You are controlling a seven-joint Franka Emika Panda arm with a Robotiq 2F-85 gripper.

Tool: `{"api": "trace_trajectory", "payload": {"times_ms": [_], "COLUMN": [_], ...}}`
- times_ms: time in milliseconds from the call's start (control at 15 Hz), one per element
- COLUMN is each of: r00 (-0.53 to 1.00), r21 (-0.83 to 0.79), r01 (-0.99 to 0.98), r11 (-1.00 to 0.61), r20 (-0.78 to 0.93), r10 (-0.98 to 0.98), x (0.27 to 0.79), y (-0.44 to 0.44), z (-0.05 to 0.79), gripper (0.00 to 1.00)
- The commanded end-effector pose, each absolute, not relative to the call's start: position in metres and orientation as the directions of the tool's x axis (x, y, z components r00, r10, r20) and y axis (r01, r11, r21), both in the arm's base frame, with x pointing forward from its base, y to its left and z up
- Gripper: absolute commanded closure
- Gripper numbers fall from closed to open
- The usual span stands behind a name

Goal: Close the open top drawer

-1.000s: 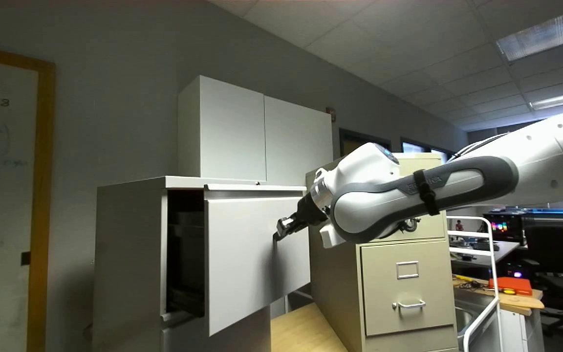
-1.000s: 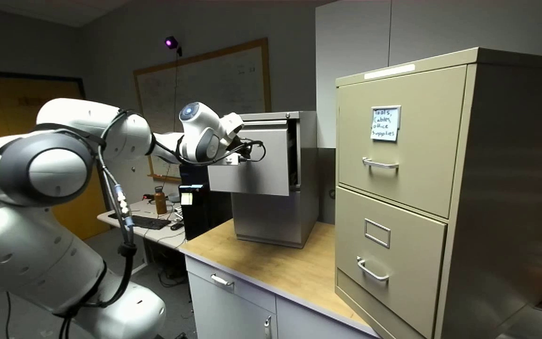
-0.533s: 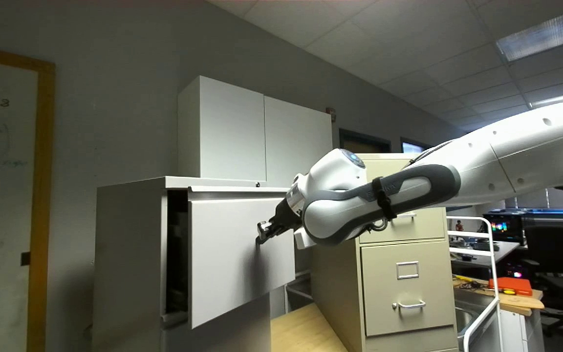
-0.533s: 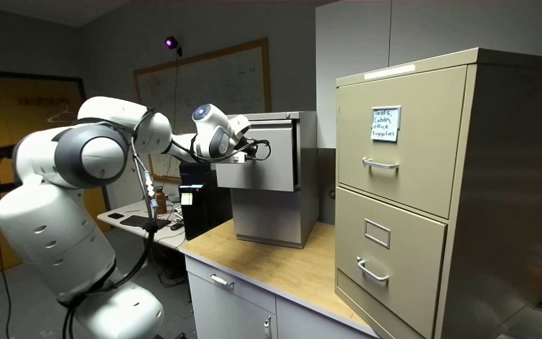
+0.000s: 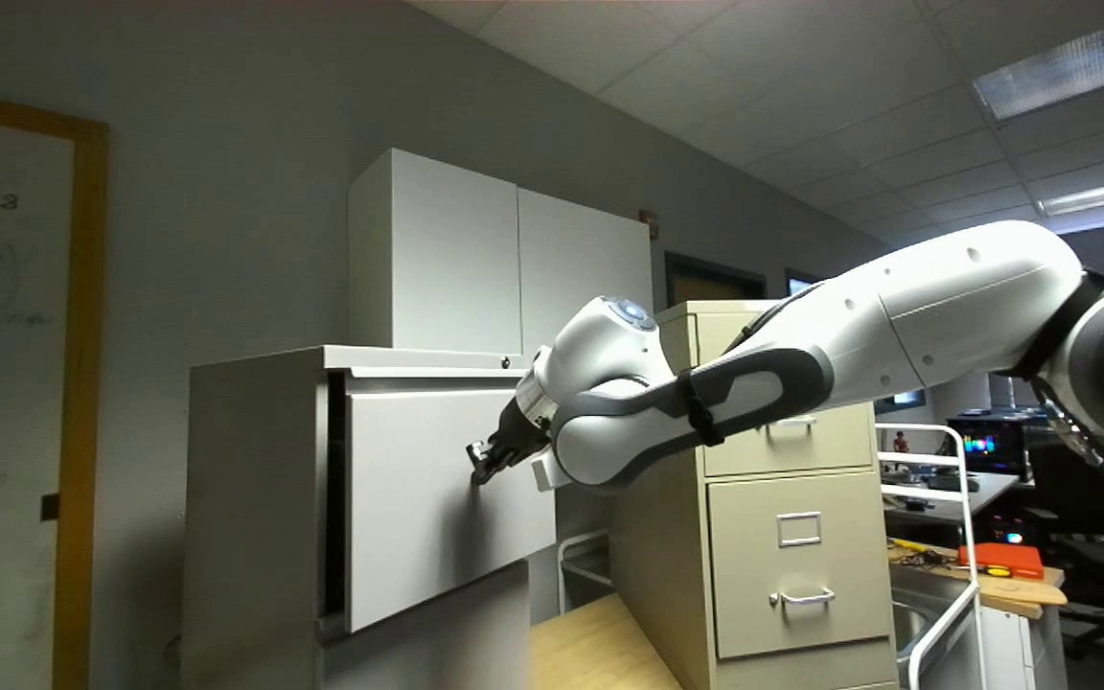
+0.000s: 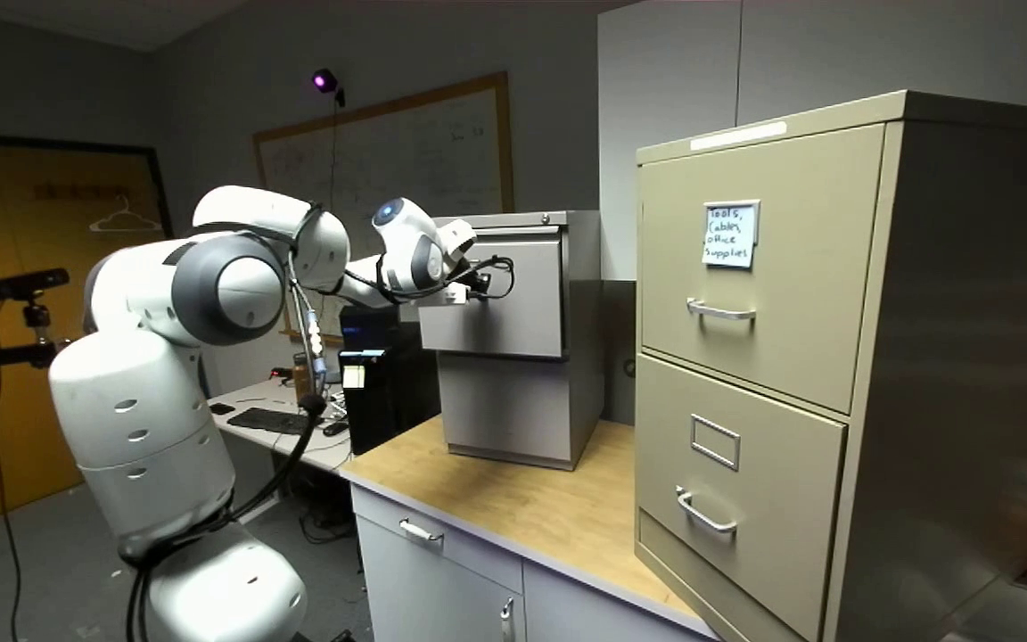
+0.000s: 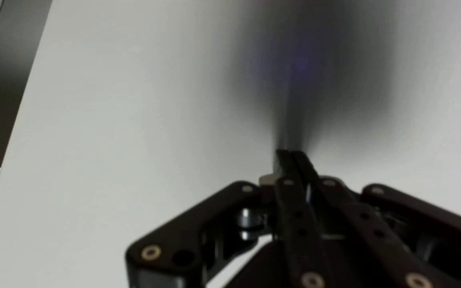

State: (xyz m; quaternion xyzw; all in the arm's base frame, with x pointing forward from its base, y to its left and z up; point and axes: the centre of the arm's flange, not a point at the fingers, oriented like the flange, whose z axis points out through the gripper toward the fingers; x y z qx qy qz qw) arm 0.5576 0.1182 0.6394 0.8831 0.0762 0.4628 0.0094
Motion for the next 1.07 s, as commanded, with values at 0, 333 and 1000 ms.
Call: {"api": "trace_trajectory", "payload": {"times_ms": [0, 333, 1000], "r00": [0.575, 0.591, 0.650], "r21": [0.099, 0.114, 0.149], "r01": [0.095, 0.067, 0.029], "r11": [-0.991, -0.991, -0.988], "r20": [0.807, 0.796, 0.748], "r10": [0.136, 0.131, 0.131], "x": [0.599, 0.627, 0.660], "y": [0.142, 0.156, 0.173], "z": [0.650, 0.654, 0.651], "gripper": [0.94, 0.94, 0.94]}}
